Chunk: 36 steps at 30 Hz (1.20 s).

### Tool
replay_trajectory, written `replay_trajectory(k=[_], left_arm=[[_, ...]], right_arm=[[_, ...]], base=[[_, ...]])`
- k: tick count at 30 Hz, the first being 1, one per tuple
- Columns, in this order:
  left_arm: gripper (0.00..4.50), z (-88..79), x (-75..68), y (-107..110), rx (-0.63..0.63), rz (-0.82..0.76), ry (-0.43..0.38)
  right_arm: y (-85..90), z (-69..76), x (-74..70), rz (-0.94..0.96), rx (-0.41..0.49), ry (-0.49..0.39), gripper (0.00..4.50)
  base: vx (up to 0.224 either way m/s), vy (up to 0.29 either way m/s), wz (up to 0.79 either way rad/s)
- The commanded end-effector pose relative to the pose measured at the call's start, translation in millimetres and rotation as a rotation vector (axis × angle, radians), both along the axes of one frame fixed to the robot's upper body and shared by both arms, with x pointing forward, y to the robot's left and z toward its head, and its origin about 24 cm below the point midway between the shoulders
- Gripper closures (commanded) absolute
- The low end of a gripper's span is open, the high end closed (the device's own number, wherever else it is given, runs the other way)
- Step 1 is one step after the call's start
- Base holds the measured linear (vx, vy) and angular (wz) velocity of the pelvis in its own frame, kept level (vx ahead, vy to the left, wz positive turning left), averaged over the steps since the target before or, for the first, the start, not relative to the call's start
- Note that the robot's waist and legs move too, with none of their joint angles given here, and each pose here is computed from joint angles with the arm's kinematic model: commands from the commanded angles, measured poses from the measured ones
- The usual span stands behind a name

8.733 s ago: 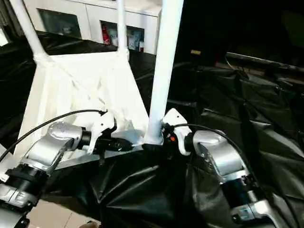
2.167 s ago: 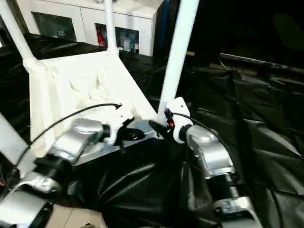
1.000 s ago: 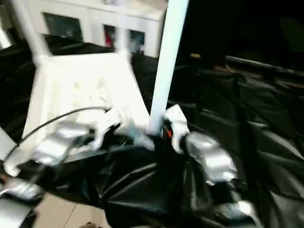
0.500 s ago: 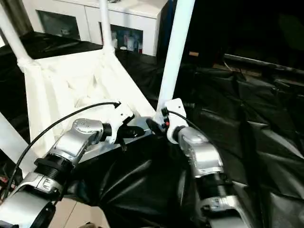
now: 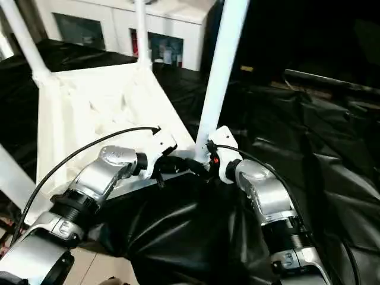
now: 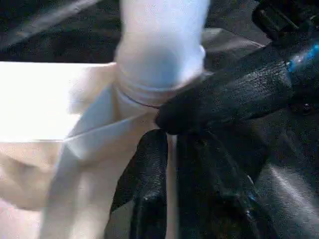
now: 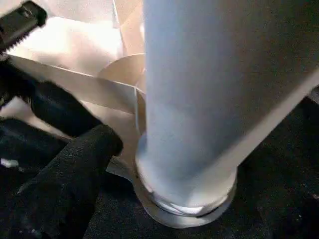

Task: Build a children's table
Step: Rotate leg to tighten

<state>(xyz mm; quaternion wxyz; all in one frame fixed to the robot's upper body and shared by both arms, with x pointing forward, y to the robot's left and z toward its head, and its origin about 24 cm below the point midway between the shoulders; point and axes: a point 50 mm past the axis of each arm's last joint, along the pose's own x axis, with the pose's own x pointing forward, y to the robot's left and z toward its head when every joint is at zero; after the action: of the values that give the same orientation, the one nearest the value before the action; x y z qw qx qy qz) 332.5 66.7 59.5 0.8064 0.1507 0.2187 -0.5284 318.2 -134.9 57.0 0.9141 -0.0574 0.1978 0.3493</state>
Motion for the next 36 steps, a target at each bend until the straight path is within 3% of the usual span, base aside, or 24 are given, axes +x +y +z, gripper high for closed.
replay_trajectory(k=[1, 6, 9, 25, 29, 36], left_arm=[[3.98, 5.5, 0.0, -1, 0.002, -0.018, -0.013], [4.37, 4.8, -1.5, 8, 0.055, -0.025, -0.007], [4.37, 7.9, -2.4, 18, 0.093, -0.023, -0.028], [4.37, -0.1, -14.2, 26, 0.105, -0.055, 0.018], [3.88, 3.2, -14.4, 30, 0.074, -0.044, 0.018], [3.88, -1.5, -18.0, 37, 0.121, -0.064, 0.036]], right_arm=[[0.0, 7.2, 2.2, 0.009, 0.016, -0.028, 0.21], [-1.3, 6.8, 1.9, 0.016, 0.013, -0.028, 0.21], [-3.0, 6.6, 2.4, 0.016, 0.009, -0.029, 0.21], [-4.1, 6.1, 1.9, 0.035, -0.008, -0.032, 0.21], [-4.4, 5.4, 1.3, 0.039, -0.012, -0.031, 0.21], [-2.2, 5.4, 1.1, 0.051, -0.010, -0.031, 0.21]], base=[[0.000, 0.000, 0.00], [0.000, 0.000, 0.00], [0.000, 0.000, 0.00], [0.000, 0.000, 0.00], [0.000, 0.000, 0.00], [0.000, 0.000, 0.00]])
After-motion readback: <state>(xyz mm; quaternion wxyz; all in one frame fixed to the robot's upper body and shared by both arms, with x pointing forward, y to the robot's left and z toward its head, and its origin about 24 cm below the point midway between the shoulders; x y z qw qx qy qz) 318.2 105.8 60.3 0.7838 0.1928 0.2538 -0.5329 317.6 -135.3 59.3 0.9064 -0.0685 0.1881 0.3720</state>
